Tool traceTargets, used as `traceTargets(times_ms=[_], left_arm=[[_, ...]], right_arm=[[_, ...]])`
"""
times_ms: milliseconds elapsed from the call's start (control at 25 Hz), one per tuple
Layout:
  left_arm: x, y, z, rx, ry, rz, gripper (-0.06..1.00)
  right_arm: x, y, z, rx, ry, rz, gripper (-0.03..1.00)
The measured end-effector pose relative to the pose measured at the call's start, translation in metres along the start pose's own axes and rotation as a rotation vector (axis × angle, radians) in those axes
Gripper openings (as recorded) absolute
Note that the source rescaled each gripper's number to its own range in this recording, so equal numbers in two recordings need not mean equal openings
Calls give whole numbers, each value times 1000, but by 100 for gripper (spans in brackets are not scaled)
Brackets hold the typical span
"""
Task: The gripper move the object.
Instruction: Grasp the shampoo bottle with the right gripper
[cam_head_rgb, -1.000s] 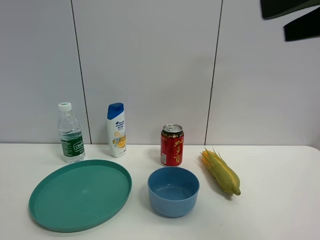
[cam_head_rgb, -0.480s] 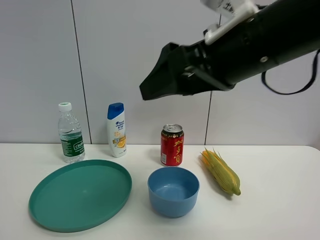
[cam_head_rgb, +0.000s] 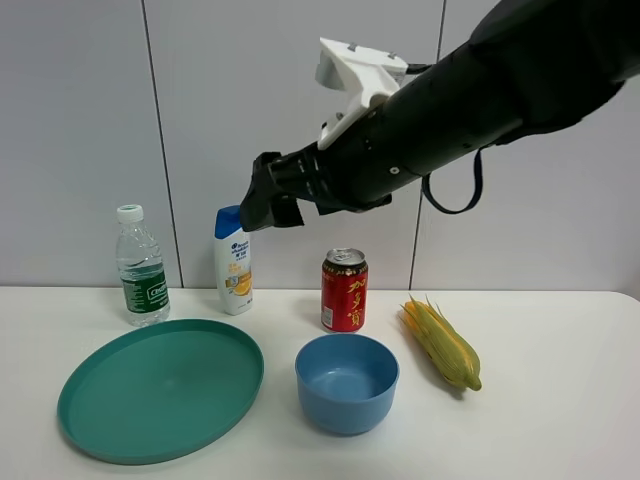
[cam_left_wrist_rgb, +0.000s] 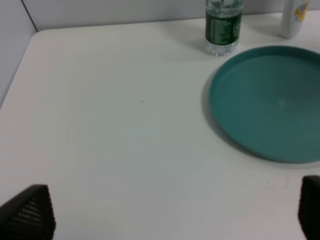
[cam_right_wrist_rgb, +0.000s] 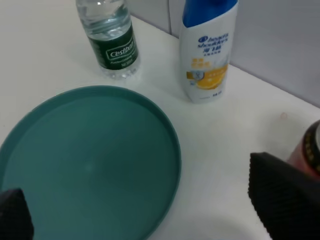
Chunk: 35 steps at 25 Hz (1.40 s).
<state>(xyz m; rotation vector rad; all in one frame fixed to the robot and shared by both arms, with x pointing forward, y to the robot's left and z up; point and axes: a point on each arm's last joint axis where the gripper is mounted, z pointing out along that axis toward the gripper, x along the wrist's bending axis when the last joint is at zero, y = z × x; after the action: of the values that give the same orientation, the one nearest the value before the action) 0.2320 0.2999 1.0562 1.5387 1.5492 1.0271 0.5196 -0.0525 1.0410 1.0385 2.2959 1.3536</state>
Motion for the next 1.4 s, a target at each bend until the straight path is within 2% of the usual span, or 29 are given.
traceTargets(times_ms=[200, 440, 560, 760, 920, 1240, 1400], left_arm=[[0, 0, 0, 0, 0, 0, 100], [0, 0, 0, 0, 0, 0, 100], [0, 0, 0, 0, 0, 0, 100], [0, 0, 0, 0, 0, 0, 100], [0, 0, 0, 0, 0, 0, 100], [0, 0, 0, 0, 0, 0, 100], [0, 0, 0, 0, 0, 0, 100]], right_arm=[[-7, 8, 31, -5, -30, -52, 90], [-21, 0, 61, -22, -138, -172, 90], [-25, -2, 67, -45, -180, -183, 90], [-31, -11, 80, -66, -243, -183, 99], [-39, -22, 94, -79, -304, -185, 100], [-32, -29, 104, -86, -305, -239, 100], [-35, -37, 115, -114, -334, -355, 100]])
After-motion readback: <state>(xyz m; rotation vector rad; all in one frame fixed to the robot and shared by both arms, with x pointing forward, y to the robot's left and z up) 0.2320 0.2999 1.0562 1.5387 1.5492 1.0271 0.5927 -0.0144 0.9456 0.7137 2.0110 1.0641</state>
